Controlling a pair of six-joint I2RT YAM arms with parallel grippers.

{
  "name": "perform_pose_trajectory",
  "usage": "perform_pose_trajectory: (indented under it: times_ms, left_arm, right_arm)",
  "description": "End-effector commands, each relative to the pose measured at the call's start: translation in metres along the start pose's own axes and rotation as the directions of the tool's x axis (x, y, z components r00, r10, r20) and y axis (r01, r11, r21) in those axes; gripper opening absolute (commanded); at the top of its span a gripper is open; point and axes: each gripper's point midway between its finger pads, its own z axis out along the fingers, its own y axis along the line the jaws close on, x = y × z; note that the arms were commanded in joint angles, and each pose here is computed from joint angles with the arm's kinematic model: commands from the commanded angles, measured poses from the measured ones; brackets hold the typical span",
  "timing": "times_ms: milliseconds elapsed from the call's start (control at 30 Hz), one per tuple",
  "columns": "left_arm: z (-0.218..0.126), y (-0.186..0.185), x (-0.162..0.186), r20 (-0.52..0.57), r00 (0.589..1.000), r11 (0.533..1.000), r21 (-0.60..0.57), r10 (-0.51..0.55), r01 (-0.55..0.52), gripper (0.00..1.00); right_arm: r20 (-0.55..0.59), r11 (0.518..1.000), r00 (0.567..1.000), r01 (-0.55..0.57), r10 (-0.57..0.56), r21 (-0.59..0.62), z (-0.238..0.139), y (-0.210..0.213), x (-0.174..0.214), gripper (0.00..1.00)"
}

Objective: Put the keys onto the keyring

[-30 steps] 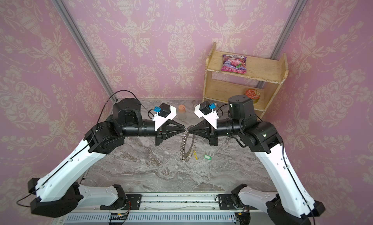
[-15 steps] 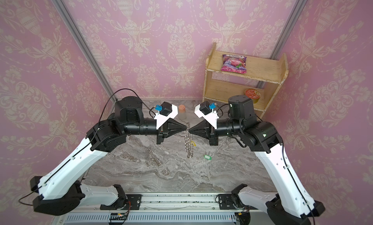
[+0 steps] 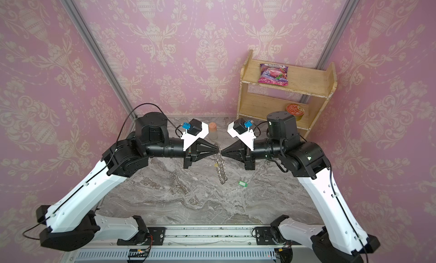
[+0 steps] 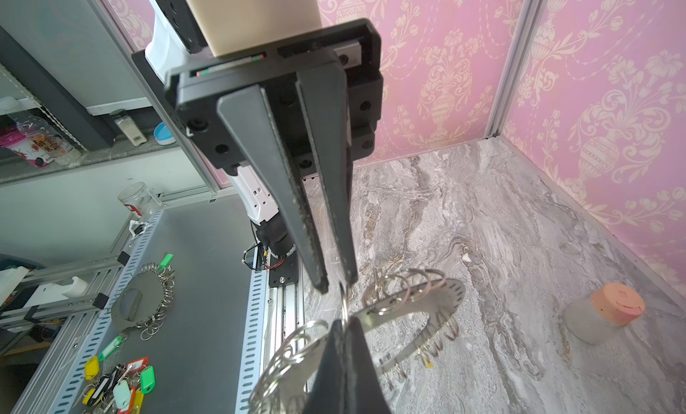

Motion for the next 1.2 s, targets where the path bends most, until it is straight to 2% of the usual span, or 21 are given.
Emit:
perform_pose_trajectory:
  times_ms: [0, 333, 533, 900, 1167]
  left_arm:
    - [0.004, -0.010, 0.006, -0.030, 0.999, 0.997, 0.060, -0.038, 0.039, 0.14]
    - [0.007, -0.008, 0.011, -0.048, 0.998, 0.997, 0.059, -0.048, 0.050, 0.15]
    - [0.008, -0.005, 0.016, -0.065, 0.997, 0.998, 0.037, -0.050, 0.052, 0.23]
    - [0.007, -0.002, 0.011, -0.050, 0.998, 0.999, 0.023, -0.045, 0.046, 0.17]
    - [-0.001, -0.006, -0.004, 0.002, 1.000, 0.999, 0.019, -0.026, 0.026, 0.17]
  right_arm:
    - [0.059, 0.998, 0.996, 0.070, -0.070, 0.001, -0.004, 0.004, -0.018, 0.00]
    - [0.065, 0.997, 0.995, 0.073, -0.073, -0.002, -0.004, 0.005, -0.019, 0.00]
    - [0.072, 0.997, 0.994, 0.080, -0.080, 0.000, -0.006, 0.007, -0.021, 0.00]
    - [0.074, 0.996, 0.994, 0.083, -0.082, -0.017, -0.006, 0.010, -0.020, 0.00]
    - [0.047, 0.997, 0.996, 0.075, -0.074, -0.008, -0.004, 0.007, -0.014, 0.00]
